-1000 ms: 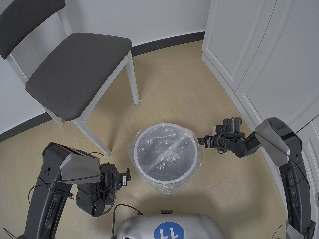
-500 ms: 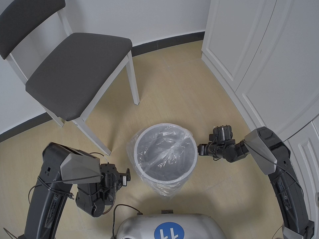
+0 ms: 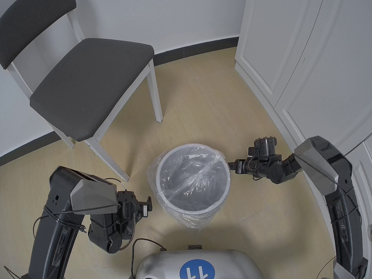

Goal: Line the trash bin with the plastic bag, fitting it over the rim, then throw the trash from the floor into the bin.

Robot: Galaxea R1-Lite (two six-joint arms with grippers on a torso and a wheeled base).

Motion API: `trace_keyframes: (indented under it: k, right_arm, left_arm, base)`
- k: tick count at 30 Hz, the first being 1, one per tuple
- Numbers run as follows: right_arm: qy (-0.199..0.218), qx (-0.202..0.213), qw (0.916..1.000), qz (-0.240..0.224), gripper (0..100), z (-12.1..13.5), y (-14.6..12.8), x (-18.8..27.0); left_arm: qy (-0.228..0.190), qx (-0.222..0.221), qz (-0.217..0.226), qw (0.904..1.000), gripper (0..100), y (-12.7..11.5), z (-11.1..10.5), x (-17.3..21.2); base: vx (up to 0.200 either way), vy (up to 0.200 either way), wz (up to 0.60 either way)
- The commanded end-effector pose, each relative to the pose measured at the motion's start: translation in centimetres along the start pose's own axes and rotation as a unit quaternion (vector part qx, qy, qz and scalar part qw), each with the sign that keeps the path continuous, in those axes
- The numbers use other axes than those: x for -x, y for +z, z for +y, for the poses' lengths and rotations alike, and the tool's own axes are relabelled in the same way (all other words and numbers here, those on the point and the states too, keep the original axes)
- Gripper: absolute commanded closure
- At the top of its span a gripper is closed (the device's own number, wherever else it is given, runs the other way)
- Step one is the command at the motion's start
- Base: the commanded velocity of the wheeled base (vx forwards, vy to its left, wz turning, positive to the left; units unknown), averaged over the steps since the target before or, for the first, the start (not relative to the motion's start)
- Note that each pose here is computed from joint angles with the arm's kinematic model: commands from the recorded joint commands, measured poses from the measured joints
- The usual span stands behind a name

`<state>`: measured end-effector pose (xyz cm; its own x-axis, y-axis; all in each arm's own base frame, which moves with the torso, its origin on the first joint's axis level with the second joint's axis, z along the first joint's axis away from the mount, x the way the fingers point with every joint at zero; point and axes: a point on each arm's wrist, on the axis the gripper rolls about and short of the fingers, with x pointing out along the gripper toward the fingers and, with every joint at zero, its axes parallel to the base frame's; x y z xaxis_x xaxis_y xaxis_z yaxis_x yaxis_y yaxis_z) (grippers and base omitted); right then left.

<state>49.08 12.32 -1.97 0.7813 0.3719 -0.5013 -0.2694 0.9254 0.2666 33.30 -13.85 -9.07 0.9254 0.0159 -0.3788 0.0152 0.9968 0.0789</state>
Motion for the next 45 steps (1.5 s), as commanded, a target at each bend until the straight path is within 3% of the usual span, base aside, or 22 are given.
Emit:
trace_keyframes:
  k: [1, 6, 13, 18, 26, 32, 35, 42, 45]
  right_arm:
    - [0.0, 0.035, 0.999, -0.028, 0, 1.1, 4.4, 5.7]
    - [-0.001, 0.047, 0.9987, -0.02, 0, -0.6, 4.2, 6.0]
    - [0.004, 0.037, 0.9975, 0.06, 0, -2.4, 1.2, 3.3]
    - [0.013, 0.03, 0.9912, 0.129, 0, -1.4, -1.8, 0.6]
    - [0.014, 0.038, 0.988, 0.149, 0, 0.3, -3.8, -1.0]
    - [-0.009, 0.04, 0.9891, 0.142, 0, 0.4, -4.4, -2.2]
    - [-0.031, 0.022, 0.9922, 0.119, 0, 0.3, -4.0, -3.2]
    - [-0.007, -0.034, 0.9994, 0.007, 0, 1.7, -3.3, -4.7]
    - [-0.002, -0.035, 0.9993, -0.011, 0, 1.6, -3.4, -5.0]
  left_arm:
    - [0.001, 0.001, 0.0, 1.0, 0, 0.0, 0.0, 0.0]
    - [0.0, 0.002, 0.001, 1.0, 0, -0.1, 0.0, 0.0]
    - [0.001, 0.004, 0.001, 1.0, 0, -0.1, 0.1, 0.0]
    - [0.0, 0.003, 0.001, 1.0, 0, -0.1, 0.0, 0.0]
    - [0.001, 0.004, 0.001, 1.0, 0, -0.1, 0.1, 0.0]
    - [0.001, 0.004, 0.001, 1.0, 0, -0.1, 0.1, 0.0]
    - [0.001, 0.004, 0.001, 1.0, 0, -0.1, 0.1, 0.0]
    - [0.0, 0.003, 0.001, 1.0, 0, -0.1, 0.0, 0.0]
    - [0.0, 0.004, 0.001, 1.0, 0, -0.1, 0.0, 0.0]
  base:
    - [0.0, 0.0, 0.0]
    - [0.0, 0.0, 0.0]
    - [0.0, 0.0, 0.0]
    - [0.0, 0.0, 0.0]
    - [0.0, 0.0, 0.0]
    - [0.0, 0.0, 0.0]
    - [0.0, 0.0, 0.0]
    - [0.0, 0.0, 0.0]
    - [0.0, 0.0, 0.0]
